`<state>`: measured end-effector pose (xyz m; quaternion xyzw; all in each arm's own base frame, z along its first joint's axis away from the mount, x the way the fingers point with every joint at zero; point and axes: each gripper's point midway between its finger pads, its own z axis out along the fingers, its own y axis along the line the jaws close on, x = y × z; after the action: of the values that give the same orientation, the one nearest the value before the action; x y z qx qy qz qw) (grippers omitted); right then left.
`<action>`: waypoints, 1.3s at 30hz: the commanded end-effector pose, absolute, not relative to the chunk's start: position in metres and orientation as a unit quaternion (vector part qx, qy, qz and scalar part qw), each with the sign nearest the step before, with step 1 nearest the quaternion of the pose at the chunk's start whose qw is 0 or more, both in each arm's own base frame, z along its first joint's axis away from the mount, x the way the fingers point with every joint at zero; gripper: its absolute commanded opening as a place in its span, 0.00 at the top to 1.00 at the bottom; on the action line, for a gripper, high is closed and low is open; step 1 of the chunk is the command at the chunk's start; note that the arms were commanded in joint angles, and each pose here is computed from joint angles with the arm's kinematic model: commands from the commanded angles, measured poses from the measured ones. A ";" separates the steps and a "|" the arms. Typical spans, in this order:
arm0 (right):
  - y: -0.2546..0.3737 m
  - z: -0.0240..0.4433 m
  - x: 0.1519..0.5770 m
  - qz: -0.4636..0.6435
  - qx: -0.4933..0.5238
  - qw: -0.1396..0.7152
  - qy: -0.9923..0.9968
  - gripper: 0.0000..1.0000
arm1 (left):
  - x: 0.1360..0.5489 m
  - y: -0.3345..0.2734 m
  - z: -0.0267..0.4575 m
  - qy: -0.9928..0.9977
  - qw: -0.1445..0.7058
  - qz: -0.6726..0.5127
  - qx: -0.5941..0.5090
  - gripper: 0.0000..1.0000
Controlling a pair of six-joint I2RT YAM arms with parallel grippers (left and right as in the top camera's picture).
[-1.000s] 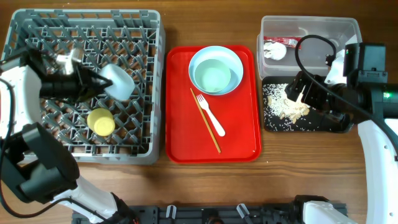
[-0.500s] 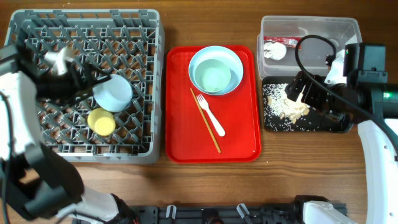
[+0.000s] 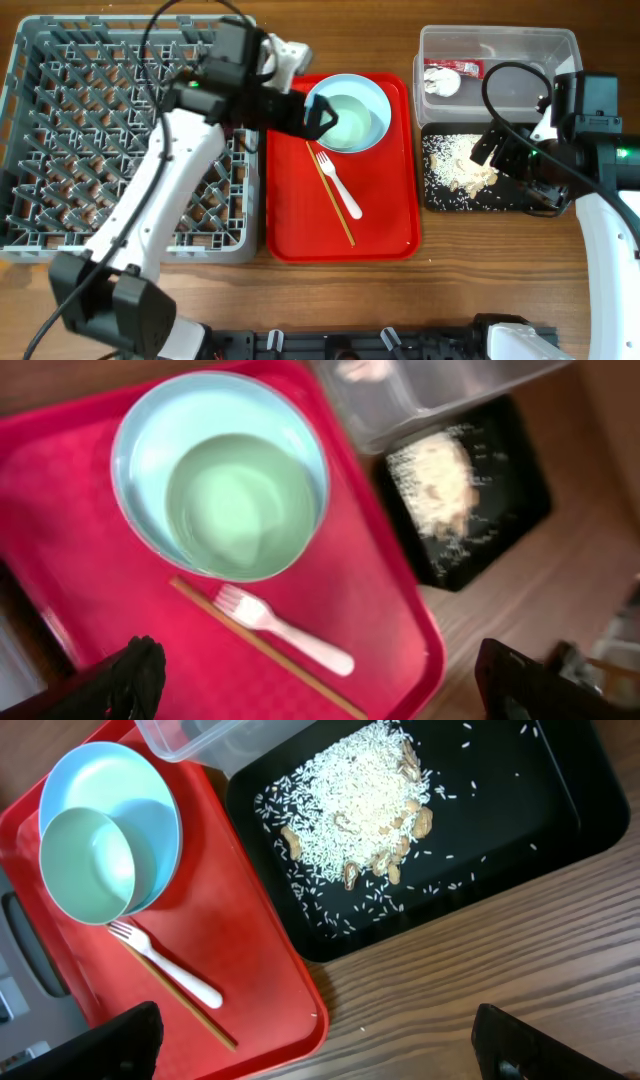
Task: Sort waste into correct bins and load items into the dishwasher rack
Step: 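Grasp the green bowl on the red tray with the left gripper, then place the green bowl into the dish rack with the left gripper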
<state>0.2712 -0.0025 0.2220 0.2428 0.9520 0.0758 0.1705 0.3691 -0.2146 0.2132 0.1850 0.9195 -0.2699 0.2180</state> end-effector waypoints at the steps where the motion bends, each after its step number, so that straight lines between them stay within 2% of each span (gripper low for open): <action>1: -0.007 0.227 0.271 0.067 0.253 0.181 0.948 0.00 | 0.403 -0.212 0.255 0.931 0.284 -0.198 0.112 0.00; 3: -0.007 0.227 0.270 0.067 0.253 0.180 0.948 0.00 | 0.414 -0.215 0.255 0.934 0.291 -0.181 0.098 0.00; 8: -0.007 0.227 0.268 0.066 0.253 0.176 0.949 0.00 | 0.429 -0.248 0.215 0.936 0.284 -0.155 0.135 0.00; 13: -0.007 0.226 0.268 0.064 0.242 0.175 0.952 0.00 | 0.428 -0.280 0.151 0.948 0.229 -0.150 0.161 0.00; 15: -0.007 0.226 0.268 0.064 0.242 0.175 0.952 0.00 | 0.426 -0.291 0.125 0.952 0.208 -0.144 0.171 0.04; 17: -0.007 0.226 0.268 0.064 0.242 0.176 0.952 0.00 | 0.423 -0.301 0.102 0.955 0.192 -0.140 0.180 0.12; 24: -0.007 0.226 0.268 0.064 0.241 0.176 0.952 0.00 | 0.414 -0.313 0.045 0.962 0.164 -0.084 0.200 0.24; 26: -0.007 0.226 0.268 0.064 0.241 0.176 0.952 0.00 | 0.412 -0.313 0.035 0.963 0.160 -0.070 0.203 0.32; 33: -0.007 0.226 0.268 0.062 0.232 0.176 0.954 0.00 | 0.406 -0.309 0.024 0.966 0.145 -0.053 0.205 0.89; 35: -0.007 0.226 0.268 0.062 0.232 0.176 0.955 0.00 | 0.408 -0.305 0.024 0.967 0.148 -0.041 0.203 0.96; 39: -0.007 0.226 0.268 0.062 0.232 0.176 0.955 0.00 | 0.410 -0.301 0.028 0.967 0.154 -0.030 0.202 0.96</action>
<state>0.2677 -0.0028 0.2207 0.2381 0.9546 0.0718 0.1639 0.4125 -0.3048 0.0317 0.2060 0.9643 -0.0388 0.1621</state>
